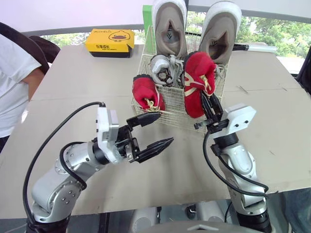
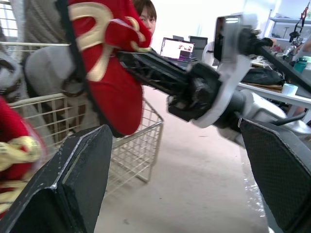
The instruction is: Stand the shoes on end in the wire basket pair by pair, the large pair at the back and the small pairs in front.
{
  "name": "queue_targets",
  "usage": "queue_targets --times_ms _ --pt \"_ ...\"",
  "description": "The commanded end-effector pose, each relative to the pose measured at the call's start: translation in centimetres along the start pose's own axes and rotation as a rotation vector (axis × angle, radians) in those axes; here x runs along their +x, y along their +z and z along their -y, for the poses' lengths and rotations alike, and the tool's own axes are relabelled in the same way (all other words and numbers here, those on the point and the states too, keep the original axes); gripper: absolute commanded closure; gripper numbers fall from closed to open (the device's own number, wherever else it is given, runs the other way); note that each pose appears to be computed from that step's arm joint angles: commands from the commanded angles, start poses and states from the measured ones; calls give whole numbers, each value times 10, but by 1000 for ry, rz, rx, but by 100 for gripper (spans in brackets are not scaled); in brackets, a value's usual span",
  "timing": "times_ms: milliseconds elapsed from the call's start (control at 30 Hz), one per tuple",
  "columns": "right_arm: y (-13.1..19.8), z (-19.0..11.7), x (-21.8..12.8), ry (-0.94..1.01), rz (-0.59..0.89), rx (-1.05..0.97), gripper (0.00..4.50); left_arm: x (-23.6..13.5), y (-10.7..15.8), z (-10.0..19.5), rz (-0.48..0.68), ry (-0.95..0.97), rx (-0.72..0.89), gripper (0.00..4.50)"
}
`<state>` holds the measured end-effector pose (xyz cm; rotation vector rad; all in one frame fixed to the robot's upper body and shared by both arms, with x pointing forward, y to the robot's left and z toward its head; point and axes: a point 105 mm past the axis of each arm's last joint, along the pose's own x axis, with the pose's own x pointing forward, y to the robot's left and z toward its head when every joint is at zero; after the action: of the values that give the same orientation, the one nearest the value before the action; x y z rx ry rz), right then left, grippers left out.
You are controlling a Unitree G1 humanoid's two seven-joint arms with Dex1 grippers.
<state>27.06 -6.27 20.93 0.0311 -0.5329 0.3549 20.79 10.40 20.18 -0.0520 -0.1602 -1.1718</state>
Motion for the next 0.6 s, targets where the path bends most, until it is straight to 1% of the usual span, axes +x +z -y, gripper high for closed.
queue_targets --times_ms 33,267,467,600 --pt "-13 -1 1 -26 -49 0 447 2 10 13 11 -25 28 0" --pt "-27 -23 6 12 -49 50 447 -1 10 24 -11 -21 18 0" --pt "-35 -26 3 16 -35 75 447 -2 12 28 -32 10 15 0" --pt "-33 -22 -5 15 -41 123 447 -9 14 22 -54 75 0 0"
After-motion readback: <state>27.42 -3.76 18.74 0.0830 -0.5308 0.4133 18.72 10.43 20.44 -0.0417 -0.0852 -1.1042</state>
